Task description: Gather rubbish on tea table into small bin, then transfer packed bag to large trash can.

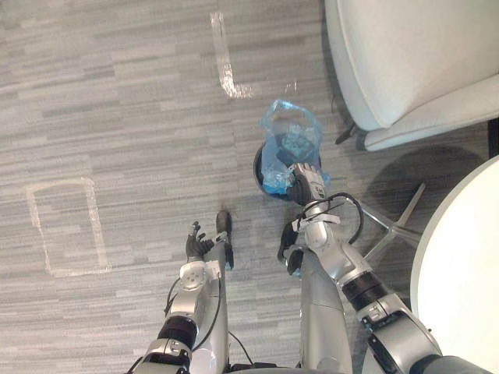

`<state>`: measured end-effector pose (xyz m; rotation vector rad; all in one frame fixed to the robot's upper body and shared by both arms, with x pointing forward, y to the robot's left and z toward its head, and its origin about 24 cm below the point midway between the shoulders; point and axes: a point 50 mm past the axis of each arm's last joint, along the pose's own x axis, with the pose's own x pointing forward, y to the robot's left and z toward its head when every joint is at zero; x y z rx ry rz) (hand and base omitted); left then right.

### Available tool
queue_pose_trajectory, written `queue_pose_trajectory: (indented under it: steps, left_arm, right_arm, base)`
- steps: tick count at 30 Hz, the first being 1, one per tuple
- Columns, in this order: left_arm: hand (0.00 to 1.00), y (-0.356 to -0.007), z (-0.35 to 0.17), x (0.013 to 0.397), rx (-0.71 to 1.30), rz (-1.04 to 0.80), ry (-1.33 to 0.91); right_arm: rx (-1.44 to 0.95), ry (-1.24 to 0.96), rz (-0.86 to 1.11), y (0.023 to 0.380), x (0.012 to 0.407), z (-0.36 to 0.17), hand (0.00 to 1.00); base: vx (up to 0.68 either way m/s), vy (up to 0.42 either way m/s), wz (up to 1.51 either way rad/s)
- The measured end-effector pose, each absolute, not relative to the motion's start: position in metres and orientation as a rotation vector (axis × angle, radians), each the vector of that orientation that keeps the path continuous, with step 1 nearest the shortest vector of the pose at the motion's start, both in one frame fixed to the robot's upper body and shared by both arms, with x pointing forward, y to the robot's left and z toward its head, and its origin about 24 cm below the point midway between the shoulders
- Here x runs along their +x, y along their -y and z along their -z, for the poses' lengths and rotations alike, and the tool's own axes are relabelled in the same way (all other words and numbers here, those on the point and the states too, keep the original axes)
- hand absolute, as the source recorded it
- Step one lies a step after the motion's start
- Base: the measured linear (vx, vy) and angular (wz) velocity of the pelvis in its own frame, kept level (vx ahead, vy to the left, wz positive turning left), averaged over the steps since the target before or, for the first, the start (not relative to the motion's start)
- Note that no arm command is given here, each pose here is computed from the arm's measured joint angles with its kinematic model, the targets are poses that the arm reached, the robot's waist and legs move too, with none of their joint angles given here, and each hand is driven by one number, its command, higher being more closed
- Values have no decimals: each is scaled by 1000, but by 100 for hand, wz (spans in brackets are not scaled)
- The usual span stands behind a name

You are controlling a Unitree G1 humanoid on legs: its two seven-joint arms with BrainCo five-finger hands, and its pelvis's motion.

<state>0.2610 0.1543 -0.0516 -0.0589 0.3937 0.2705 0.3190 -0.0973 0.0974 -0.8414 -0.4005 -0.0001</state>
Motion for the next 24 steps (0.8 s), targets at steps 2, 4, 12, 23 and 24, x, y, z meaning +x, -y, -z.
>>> queue_pose_trajectory:
  steps: [2,4,12,23,24]
  left_arm:
    - [0,-155,56,258,-55,-272,-411]
    - [0,-156,62,251,-51,-274,-440]
    - [0,-151,93,218,40,-193,-589]
    - [0,-162,98,205,138,-137,-614]
    - [0,-166,95,206,146,-140,-596]
  right_arm:
    - [-822,398,-15,95,313,-93,100]
    - [-802,385,-36,94,306,-87,100]
    - [-638,296,-124,85,274,-63,100]
    - [-462,83,-186,101,261,-28,100]
    - [-435,75,-193,102,261,-28,100]
  base:
    - [65,-15,-1]
    - [66,-18,-1]
    - [109,-11,-8]
    - [36,23,-13]
    - [-38,33,-20]
